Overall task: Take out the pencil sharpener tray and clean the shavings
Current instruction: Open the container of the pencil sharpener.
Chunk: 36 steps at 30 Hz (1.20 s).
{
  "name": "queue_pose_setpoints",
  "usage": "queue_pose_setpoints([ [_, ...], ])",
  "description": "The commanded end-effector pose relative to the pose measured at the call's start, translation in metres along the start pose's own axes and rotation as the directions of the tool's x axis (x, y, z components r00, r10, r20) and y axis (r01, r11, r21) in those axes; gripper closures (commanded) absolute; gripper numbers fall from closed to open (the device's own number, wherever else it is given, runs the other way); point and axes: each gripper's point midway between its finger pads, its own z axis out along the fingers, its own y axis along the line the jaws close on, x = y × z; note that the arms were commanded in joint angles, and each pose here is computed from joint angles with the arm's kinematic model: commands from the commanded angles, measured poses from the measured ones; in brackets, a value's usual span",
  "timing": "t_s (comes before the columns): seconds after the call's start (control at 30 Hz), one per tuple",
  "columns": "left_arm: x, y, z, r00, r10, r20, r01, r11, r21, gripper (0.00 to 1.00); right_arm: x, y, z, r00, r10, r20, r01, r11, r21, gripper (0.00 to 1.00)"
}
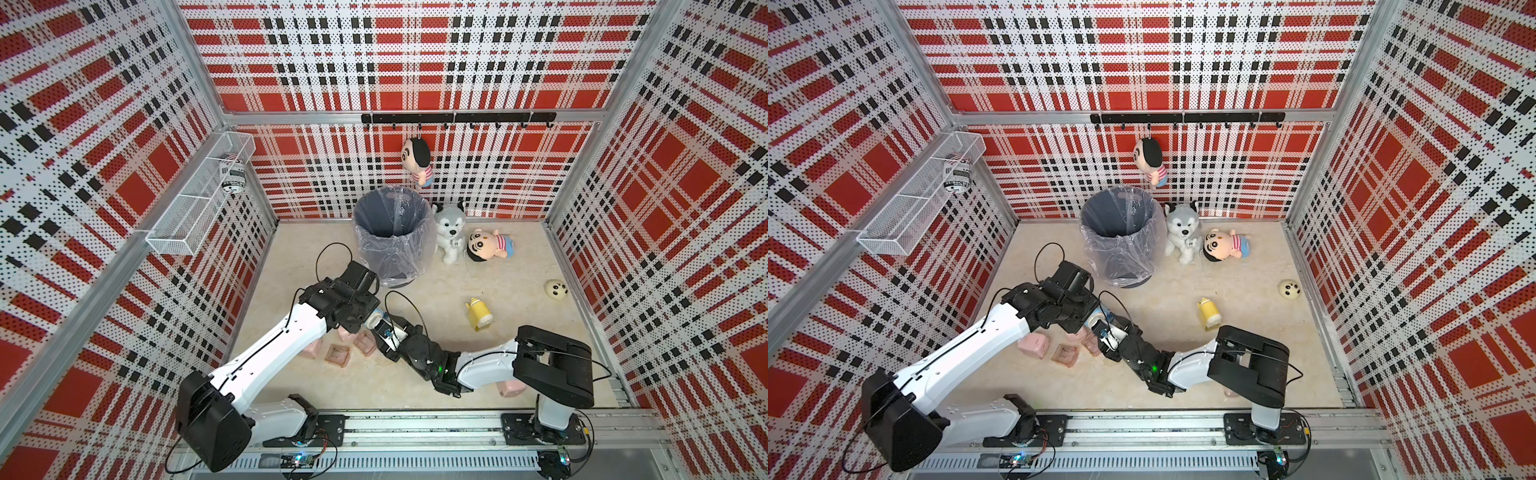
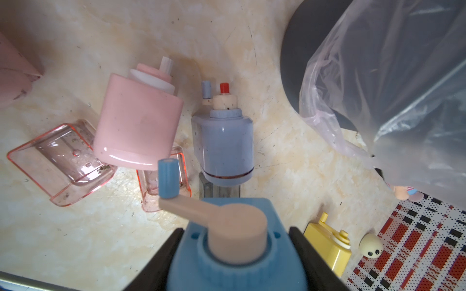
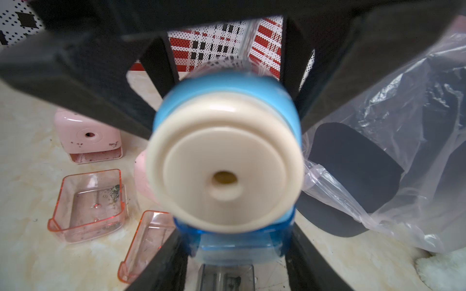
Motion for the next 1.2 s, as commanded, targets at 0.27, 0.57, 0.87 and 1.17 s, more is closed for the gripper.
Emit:
queue_pose_setpoints([
  [0.27, -0.014, -0.006, -0.002, 0.997, 0.025, 0.074, -0.026, 0.999, 0.019, 0.58, -0.02, 0.002, -0.015, 0.993, 0.082, 0.083, -0.077, 0.995, -0.06, 0.44],
  [0.57, -0.014, -0.006, -0.001, 0.997, 0.025, 0.07, -0.026, 1.0, 0.015, 0.58, -0.017, -0.002, -0.019, 0.993, 0.091, 0.079, -0.087, 0.995, -0.046, 0.45],
  [0.87, -0.014, -0.007, -0.004, 0.998, 0.008, 0.07, -0.01, 1.0, 0.025, 0.58, -0.009, -0.002, -0.013, 0.998, 0.043, 0.044, -0.044, 0.999, 0.02, 0.44],
  [1.17, -0.009, -0.008, -0.004, 0.999, 0.018, 0.047, -0.02, 0.999, 0.03, 0.58, -0.014, 0.003, -0.007, 0.997, 0.052, 0.059, -0.052, 0.999, 0.003, 0.37],
])
